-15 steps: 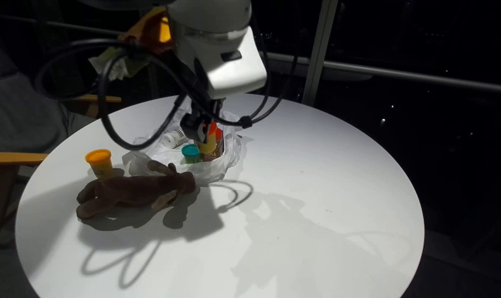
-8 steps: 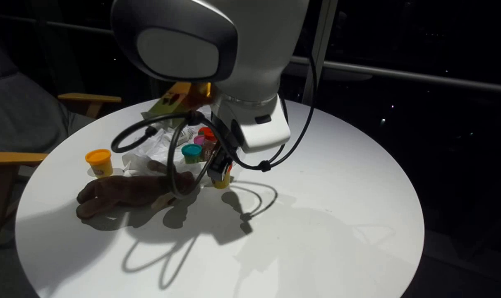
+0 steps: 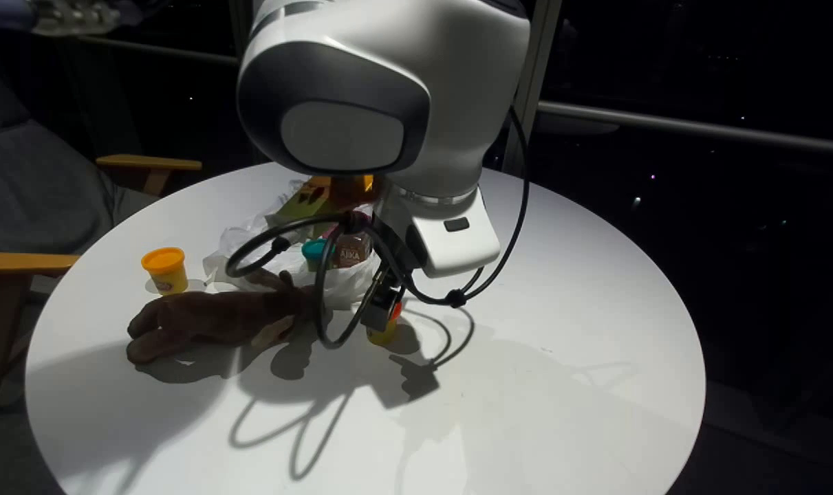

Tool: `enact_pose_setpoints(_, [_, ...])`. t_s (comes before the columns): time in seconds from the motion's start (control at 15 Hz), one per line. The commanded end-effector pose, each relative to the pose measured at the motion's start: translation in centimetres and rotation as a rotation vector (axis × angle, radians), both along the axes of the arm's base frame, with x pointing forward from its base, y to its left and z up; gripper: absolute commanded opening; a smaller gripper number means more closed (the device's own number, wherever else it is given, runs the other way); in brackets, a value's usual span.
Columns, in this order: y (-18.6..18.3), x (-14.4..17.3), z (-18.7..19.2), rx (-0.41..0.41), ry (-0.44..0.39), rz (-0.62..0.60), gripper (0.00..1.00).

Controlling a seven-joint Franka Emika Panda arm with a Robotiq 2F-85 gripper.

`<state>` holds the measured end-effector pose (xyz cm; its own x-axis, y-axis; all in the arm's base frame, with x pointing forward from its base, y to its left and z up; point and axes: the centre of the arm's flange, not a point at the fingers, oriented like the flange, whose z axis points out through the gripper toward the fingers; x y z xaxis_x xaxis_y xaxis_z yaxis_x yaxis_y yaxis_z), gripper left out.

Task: Remove all the contents from the white plastic bag and put them on the table

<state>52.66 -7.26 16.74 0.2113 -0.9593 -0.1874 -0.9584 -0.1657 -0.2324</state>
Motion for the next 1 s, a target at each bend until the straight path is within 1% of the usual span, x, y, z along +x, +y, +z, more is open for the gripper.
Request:
enact_pose_setpoints(0.0, [2.9,0.1,6.7,-0.054,-0.065,0.036,1.00])
enact_pose_setpoints(0.2, [7.8,1.2,11.2,-0.100,-0.129,0.162,1.00])
enact_pose_setpoints(0.33, [11.7,2.5,14.0,-0.140,-0.167,0.256,1.00])
enact_pose_setpoints(0.4, [13.4,3.5,14.7,-0.163,-0.181,0.295,1.00])
enact_pose_setpoints(0.6, [17.4,5.5,15.5,-0.208,-0.196,0.355,1.00])
enact_pose_setpoints(0.73, [18.7,6.9,15.4,-0.240,-0.181,0.377,1.00])
enact_pose_setpoints(0.87, [19.3,7.9,15.0,-0.259,-0.149,0.389,1.00])
enact_pose_setpoints(0.93, [19.4,8.4,14.6,-0.269,-0.120,0.388,1.00])
